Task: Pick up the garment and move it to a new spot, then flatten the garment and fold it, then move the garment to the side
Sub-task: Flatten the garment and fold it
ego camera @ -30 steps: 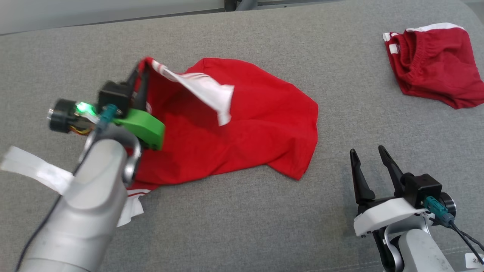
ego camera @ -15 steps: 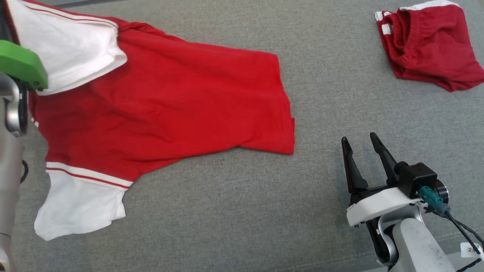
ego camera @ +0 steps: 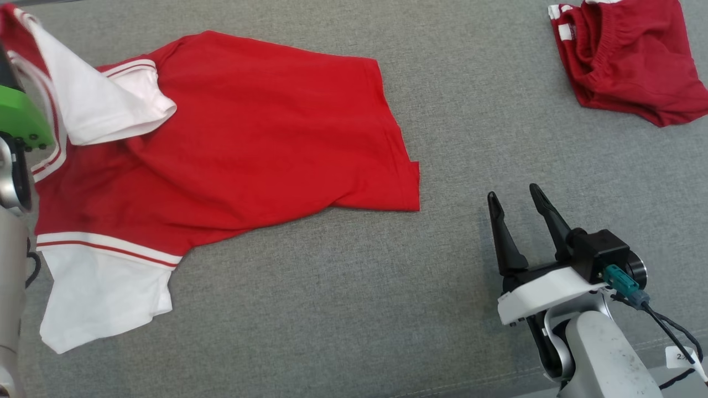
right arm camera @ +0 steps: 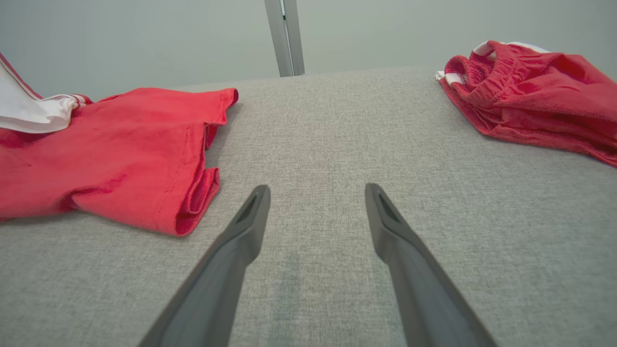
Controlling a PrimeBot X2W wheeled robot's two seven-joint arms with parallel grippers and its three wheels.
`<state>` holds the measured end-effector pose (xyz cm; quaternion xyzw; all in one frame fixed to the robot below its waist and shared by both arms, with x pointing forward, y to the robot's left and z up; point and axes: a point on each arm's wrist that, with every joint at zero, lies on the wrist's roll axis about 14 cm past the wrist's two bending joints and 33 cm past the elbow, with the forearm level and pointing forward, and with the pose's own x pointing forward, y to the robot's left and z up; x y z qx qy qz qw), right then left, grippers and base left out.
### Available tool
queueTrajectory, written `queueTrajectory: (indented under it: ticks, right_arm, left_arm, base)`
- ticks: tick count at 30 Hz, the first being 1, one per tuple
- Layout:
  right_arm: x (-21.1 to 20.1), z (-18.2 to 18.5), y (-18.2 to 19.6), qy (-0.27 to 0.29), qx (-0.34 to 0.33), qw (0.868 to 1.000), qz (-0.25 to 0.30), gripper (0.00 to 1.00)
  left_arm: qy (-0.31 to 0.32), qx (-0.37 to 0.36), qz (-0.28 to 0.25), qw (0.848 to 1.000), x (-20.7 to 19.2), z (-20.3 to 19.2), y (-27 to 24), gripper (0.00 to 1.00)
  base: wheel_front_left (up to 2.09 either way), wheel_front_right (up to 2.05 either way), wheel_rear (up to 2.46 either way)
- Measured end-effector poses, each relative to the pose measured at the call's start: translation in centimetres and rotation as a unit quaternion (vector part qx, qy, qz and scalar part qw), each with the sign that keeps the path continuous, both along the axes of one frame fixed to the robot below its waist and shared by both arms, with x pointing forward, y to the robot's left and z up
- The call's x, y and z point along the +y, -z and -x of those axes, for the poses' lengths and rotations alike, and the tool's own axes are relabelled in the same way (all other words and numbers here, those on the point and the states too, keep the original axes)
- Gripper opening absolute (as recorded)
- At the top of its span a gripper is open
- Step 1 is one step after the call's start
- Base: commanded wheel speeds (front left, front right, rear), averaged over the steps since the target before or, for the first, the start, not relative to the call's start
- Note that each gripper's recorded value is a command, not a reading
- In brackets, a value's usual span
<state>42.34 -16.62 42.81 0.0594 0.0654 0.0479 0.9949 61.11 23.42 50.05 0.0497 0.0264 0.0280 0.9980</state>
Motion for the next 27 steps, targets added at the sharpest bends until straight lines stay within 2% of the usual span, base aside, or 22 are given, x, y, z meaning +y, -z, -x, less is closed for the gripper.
queueTrajectory:
  ticks: [9, 16, 20, 27]
  right_arm:
    - [4.2, -1.8, -1.6, -0.063, -0.025, 0.998, 0.000, 1.00]
    - [8.0, -4.0, -1.1, -0.120, 0.013, 0.993, 0.019, 1.00]
    - [9.6, -5.0, -0.6, -0.142, 0.039, 0.989, 0.031, 1.00]
    - [10.8, -6.1, 0.6, -0.154, 0.090, 0.983, 0.050, 1.00]
  left_arm:
    - [0.035, -0.026, 0.047, 0.998, -2.4, 3.7, -1.1, 1.00]
    - [0.057, -0.033, 0.075, 0.995, -4.4, 9.7, -0.1, 1.00]
    - [0.053, -0.026, 0.090, 0.994, -4.6, 13.6, 0.9, 1.00]
    - [0.008, -0.014, 0.124, 0.992, -3.7, 19.4, 2.4, 1.00]
  base:
    - [0.00, 0.00, 0.00]
    - [0.00, 0.00, 0.00]
    - [0.00, 0.00, 0.00]
    - [0.00, 0.00, 0.00]
